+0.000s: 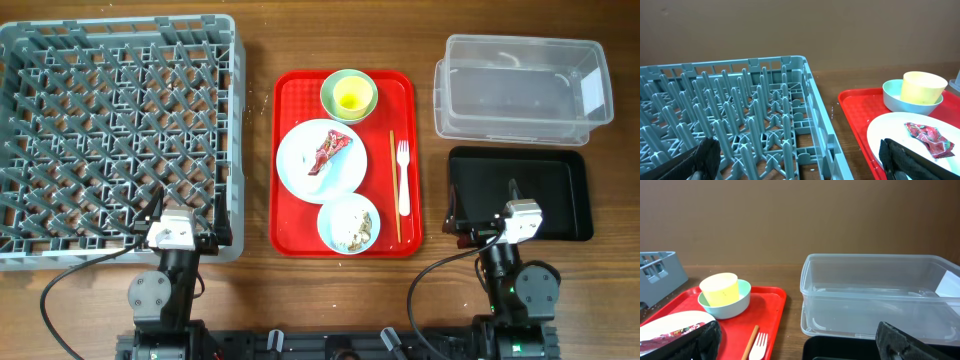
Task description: Sort waste into correct bins and load items into the dishwasher rack
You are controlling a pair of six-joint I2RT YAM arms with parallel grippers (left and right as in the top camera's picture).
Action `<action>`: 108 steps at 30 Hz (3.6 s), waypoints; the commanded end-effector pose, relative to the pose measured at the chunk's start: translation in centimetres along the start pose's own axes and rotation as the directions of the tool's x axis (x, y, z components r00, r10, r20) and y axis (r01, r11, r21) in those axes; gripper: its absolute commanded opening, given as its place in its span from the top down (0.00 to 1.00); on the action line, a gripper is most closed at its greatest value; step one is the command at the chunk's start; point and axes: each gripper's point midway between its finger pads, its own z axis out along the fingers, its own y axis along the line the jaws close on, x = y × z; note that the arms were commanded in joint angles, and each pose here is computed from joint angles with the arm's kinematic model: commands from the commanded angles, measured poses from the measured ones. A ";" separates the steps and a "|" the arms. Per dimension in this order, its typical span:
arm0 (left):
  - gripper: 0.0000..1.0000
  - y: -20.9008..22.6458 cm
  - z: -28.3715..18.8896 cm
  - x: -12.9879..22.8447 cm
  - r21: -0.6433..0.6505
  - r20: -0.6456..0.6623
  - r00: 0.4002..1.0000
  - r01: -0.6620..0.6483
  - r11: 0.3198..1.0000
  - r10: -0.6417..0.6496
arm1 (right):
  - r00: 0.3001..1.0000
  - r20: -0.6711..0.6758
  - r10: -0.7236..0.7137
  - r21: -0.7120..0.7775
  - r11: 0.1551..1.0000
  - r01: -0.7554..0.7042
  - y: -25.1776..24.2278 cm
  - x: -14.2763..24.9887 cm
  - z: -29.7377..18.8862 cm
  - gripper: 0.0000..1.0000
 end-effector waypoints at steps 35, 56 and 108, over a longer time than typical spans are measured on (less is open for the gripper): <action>0.00 -0.3 0.0 0.2 0.018 -0.004 1.000 -0.019 1.000 0.019 | 1.000 0.004 0.014 0.015 1.000 -0.014 -0.3 -0.1 0.0 0.00; 0.00 -0.3 0.0 0.2 0.018 -0.004 1.000 -0.019 1.000 0.019 | 1.000 0.005 0.014 0.015 1.000 -0.014 -0.3 -0.1 0.0 0.00; 0.00 -0.3 0.0 0.2 0.018 -0.003 1.000 -0.019 1.000 0.019 | -0.441 -0.112 0.891 0.040 -0.439 -0.897 2.0 -0.3 -0.1 0.00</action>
